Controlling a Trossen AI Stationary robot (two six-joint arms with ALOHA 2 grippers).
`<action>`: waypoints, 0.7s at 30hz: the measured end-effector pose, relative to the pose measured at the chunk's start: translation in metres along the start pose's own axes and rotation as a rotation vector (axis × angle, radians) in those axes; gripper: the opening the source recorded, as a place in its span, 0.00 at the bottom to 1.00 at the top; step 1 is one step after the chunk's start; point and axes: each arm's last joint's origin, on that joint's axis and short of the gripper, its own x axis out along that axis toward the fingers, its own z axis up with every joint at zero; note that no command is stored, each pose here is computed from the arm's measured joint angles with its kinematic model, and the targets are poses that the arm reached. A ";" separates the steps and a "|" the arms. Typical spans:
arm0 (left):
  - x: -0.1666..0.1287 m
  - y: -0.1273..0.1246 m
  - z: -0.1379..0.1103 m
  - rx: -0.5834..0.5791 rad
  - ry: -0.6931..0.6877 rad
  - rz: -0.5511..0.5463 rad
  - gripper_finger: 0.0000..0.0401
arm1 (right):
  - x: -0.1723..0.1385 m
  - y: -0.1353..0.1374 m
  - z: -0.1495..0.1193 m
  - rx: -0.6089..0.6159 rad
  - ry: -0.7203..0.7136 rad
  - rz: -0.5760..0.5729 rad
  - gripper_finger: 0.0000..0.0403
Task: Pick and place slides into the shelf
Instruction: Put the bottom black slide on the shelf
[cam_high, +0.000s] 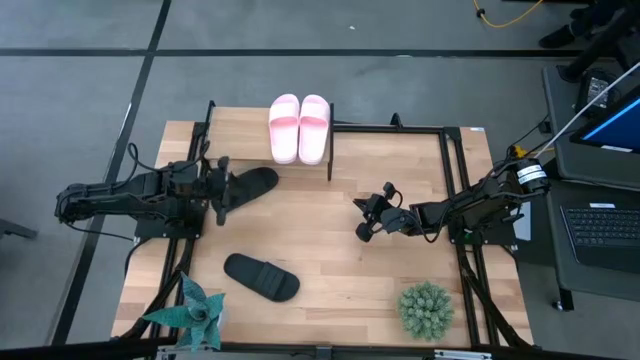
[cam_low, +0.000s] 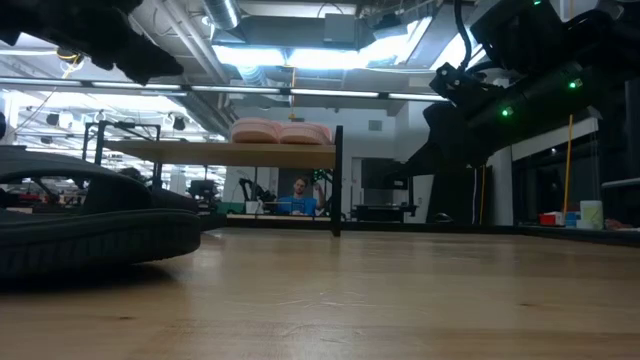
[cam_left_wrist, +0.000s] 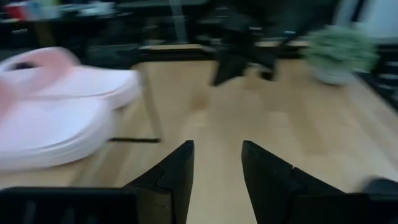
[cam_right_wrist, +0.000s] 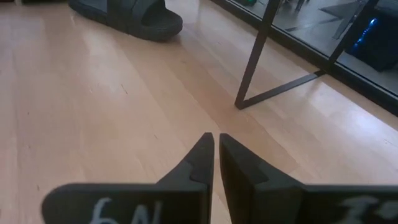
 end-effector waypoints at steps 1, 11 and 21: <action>0.000 -0.001 0.000 0.016 -0.001 -0.043 0.32 | 0.000 0.000 0.000 0.001 0.000 0.000 0.07; 0.000 -0.004 0.000 0.092 -0.009 -0.147 0.32 | 0.000 0.000 0.000 -0.026 0.001 0.001 0.07; 0.020 -0.004 -0.006 -0.021 0.110 -0.134 0.31 | 0.000 0.002 0.000 -0.019 0.012 0.077 0.01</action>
